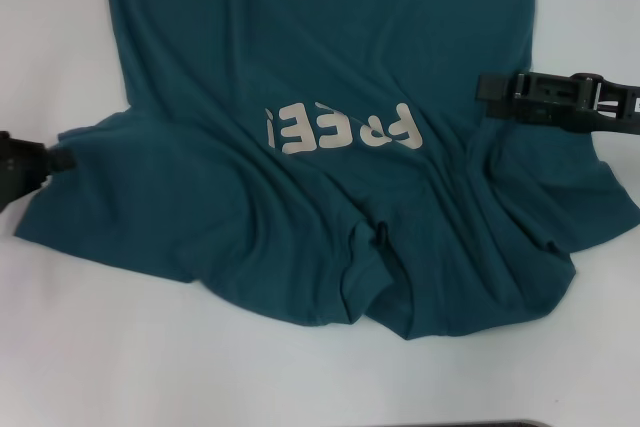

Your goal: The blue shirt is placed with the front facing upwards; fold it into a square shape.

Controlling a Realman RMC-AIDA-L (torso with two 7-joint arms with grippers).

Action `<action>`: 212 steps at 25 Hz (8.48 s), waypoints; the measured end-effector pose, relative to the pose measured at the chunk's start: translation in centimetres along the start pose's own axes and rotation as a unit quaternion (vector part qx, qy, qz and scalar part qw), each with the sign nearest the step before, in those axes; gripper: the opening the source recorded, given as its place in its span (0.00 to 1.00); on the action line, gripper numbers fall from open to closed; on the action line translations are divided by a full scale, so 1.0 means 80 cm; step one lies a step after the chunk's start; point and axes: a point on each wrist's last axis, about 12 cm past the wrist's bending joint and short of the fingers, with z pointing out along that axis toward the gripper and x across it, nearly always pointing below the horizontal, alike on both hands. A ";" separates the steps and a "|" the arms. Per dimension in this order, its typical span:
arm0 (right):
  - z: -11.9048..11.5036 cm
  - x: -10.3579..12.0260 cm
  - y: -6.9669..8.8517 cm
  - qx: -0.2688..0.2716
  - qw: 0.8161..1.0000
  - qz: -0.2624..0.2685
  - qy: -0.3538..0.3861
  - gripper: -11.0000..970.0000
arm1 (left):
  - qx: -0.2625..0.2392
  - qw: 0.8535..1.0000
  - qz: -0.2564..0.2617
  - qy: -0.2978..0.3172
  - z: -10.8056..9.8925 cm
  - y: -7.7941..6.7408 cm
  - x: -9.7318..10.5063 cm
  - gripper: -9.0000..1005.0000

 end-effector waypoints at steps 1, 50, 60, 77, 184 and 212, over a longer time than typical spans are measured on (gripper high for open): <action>0.000 0.000 0.000 0.000 1.000 0.001 0.000 0.97 | -0.003 1.000 0.001 -0.002 -0.004 0.001 -0.002 0.04; 0.001 -0.002 -0.006 0.026 1.000 0.003 0.010 0.97 | 0.026 0.987 0.042 0.150 0.088 -0.130 -0.037 0.04; 0.002 -0.002 -0.007 0.027 1.000 0.003 0.011 0.97 | 0.023 0.989 0.048 0.138 0.094 -0.131 -0.041 0.12; 0.000 -0.005 -0.010 0.042 0.999 0.003 0.013 0.97 | -0.025 0.974 0.113 0.194 0.105 -0.170 -0.037 0.78; -0.103 -0.025 -0.035 0.216 0.969 0.080 0.087 0.92 | 0.135 0.984 0.099 0.056 0.039 -0.082 -0.002 0.93; -0.083 -0.023 -0.040 0.223 0.967 0.071 0.098 0.87 | 0.134 0.985 0.096 0.056 0.039 -0.080 0.000 0.93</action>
